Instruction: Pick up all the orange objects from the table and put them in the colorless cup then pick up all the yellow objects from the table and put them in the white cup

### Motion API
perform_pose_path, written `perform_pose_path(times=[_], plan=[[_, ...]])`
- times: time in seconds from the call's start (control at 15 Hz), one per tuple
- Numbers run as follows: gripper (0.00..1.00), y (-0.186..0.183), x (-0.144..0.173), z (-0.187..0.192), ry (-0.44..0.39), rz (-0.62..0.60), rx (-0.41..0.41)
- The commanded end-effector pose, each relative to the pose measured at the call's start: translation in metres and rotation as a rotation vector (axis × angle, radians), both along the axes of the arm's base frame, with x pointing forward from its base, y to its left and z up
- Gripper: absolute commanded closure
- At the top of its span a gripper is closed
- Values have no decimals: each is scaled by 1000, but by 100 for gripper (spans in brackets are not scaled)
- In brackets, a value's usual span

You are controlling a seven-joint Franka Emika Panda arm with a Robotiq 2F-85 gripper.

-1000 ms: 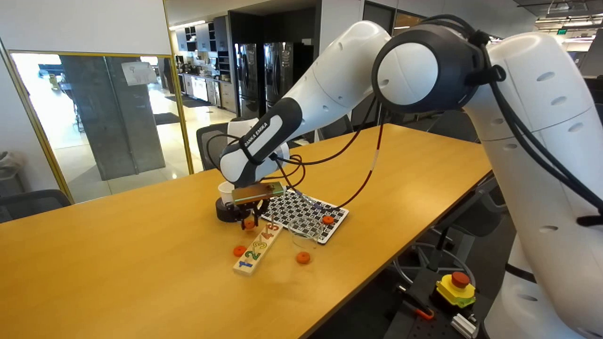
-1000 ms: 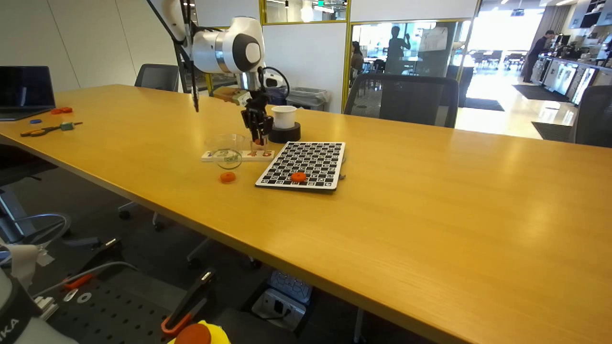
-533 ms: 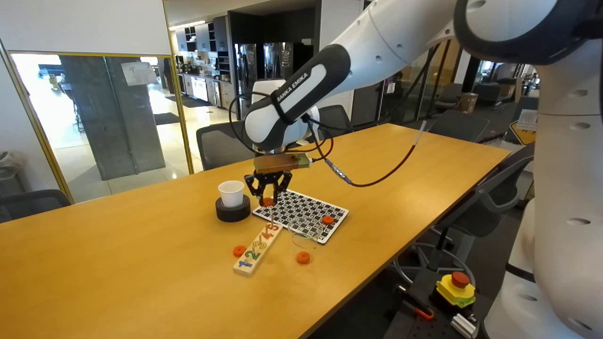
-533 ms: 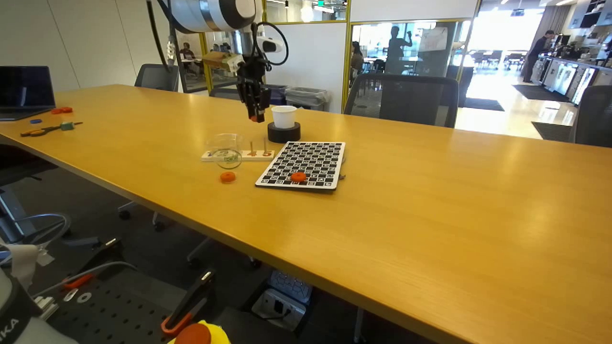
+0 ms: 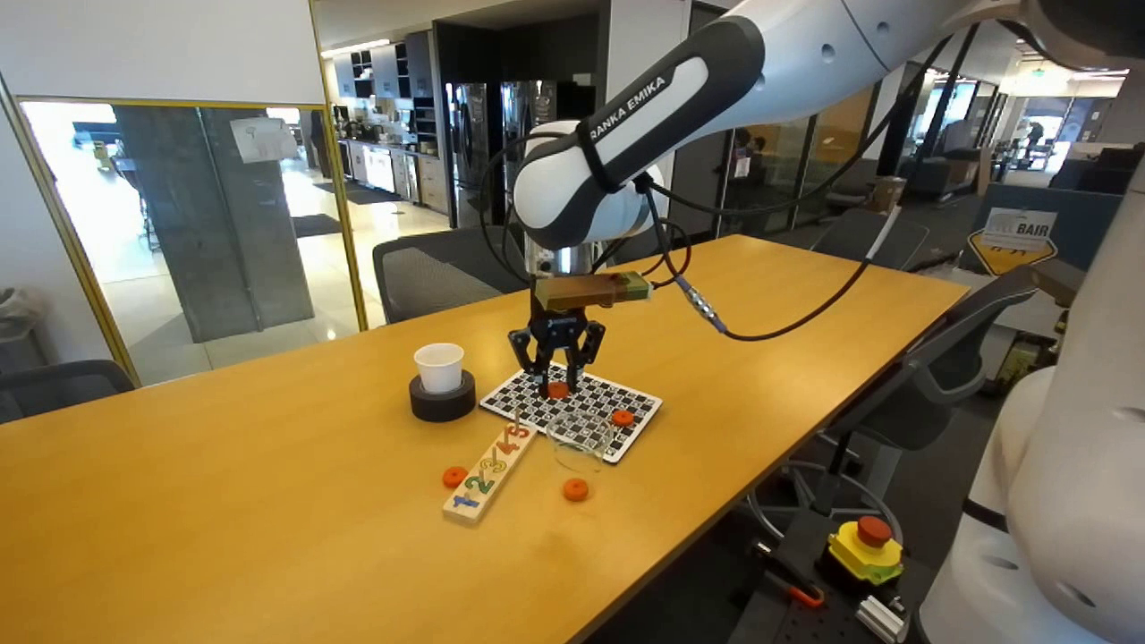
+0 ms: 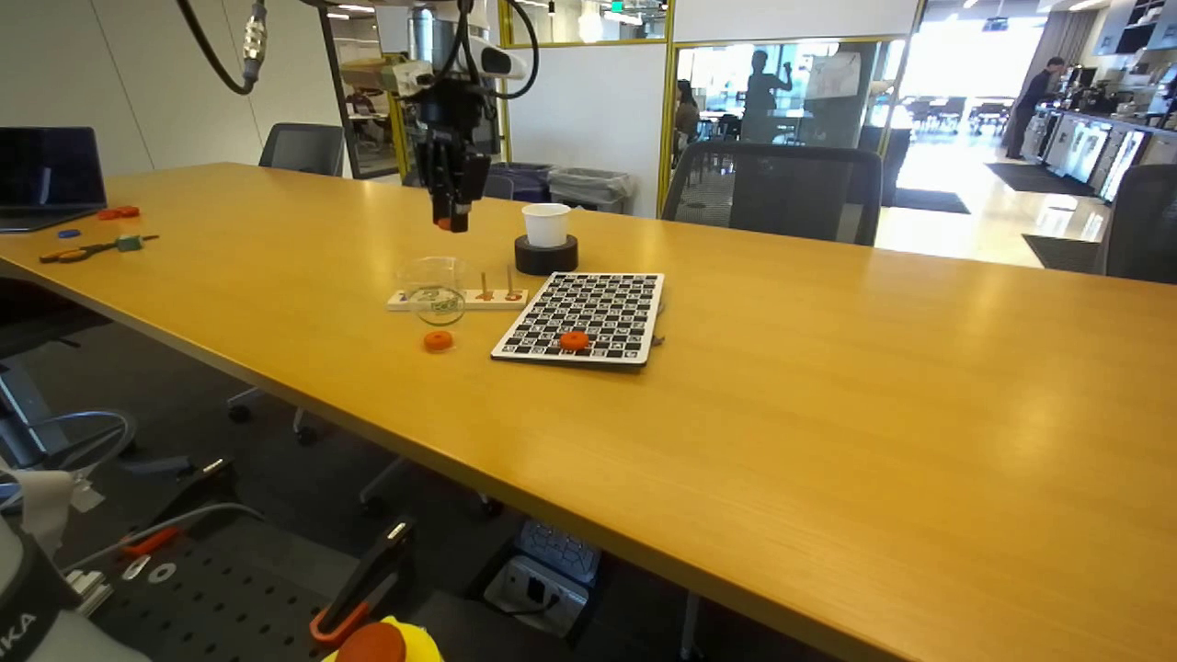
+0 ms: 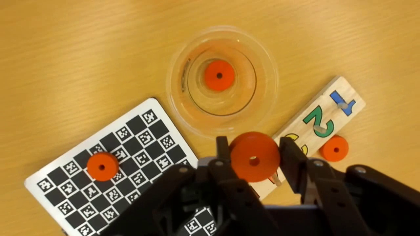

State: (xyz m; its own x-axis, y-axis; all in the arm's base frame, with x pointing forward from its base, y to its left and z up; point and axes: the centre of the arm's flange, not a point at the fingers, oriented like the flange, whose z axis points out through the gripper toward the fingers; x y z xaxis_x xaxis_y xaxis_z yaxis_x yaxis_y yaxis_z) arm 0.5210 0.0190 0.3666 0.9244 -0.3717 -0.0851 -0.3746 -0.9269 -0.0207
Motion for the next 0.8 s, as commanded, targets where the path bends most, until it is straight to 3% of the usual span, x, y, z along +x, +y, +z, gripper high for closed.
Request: perform_pose_path(times=[0.0,0.73], plan=[[82,-7,-15,3,37,33,59],[82,-18,-15,-36,191,84,166]])
